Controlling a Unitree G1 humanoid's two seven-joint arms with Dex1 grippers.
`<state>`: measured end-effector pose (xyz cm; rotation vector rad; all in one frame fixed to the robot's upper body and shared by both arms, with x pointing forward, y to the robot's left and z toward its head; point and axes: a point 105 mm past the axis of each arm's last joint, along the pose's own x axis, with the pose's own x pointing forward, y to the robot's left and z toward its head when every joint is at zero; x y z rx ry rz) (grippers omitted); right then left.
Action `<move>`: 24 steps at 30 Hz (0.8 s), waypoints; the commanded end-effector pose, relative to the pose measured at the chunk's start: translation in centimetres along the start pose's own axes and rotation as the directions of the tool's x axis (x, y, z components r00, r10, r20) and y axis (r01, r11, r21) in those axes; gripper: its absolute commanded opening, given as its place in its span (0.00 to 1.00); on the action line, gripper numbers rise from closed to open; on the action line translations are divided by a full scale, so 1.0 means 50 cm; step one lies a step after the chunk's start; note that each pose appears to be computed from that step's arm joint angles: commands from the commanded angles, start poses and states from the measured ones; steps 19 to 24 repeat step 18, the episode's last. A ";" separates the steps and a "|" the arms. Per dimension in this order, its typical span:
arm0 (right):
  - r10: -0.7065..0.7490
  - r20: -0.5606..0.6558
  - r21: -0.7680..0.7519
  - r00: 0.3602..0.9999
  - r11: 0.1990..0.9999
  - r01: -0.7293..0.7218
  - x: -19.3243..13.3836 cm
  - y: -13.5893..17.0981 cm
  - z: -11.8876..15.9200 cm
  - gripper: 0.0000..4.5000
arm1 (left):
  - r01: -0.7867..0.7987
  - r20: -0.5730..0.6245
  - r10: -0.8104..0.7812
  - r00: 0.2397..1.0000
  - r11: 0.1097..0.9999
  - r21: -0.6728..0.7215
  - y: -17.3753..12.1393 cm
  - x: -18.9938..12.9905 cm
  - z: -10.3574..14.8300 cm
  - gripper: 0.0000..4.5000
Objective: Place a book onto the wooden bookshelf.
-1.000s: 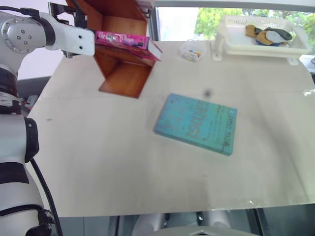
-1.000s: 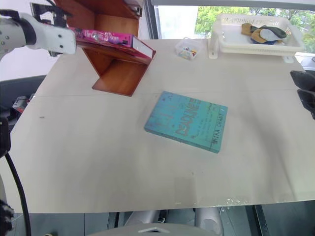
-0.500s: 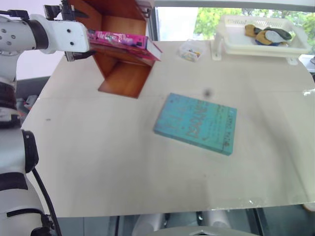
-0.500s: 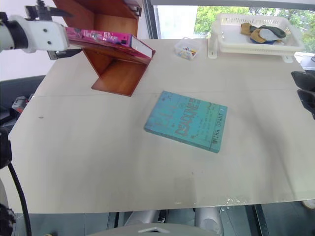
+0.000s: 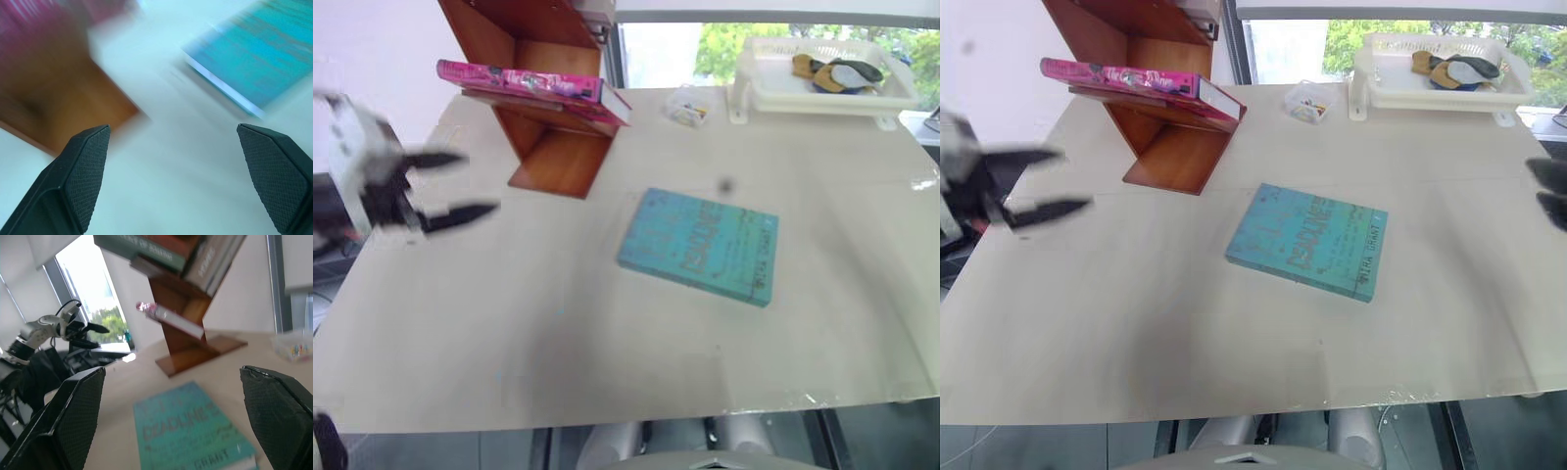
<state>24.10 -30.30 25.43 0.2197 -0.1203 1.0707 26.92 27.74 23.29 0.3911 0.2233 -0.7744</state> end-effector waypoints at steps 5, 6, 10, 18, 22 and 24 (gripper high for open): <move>-0.180 -0.088 -0.043 0.980 0.983 0.176 -0.072 -0.040 -0.087 1.00 | -0.004 0.177 0.053 0.983 0.964 -0.267 -0.083 0.091 -0.075 0.98; -0.202 -0.084 -0.049 0.976 0.979 0.198 -0.079 -0.044 -0.096 1.00 | -0.019 0.156 0.065 0.986 0.960 -0.278 -0.091 0.101 -0.095 0.98; -0.241 -0.159 -0.077 0.957 0.970 0.231 -0.096 -0.051 -0.148 1.00 | -0.110 0.086 0.147 0.985 0.935 -0.336 -0.074 0.111 -0.165 0.98; -0.296 -0.216 -0.136 0.931 0.953 0.271 -0.110 -0.064 -0.179 1.00 | -0.043 0.099 0.076 0.992 0.954 -0.297 -0.080 0.121 -0.167 0.98; -0.296 -0.216 -0.136 0.931 0.953 0.271 -0.110 -0.064 -0.179 1.00 | -0.043 0.099 0.076 0.992 0.954 -0.297 -0.080 0.121 -0.167 0.98; -0.296 -0.216 -0.136 0.931 0.953 0.271 -0.110 -0.064 -0.179 1.00 | -0.043 0.099 0.076 0.992 0.954 -0.297 -0.080 0.121 -0.167 0.98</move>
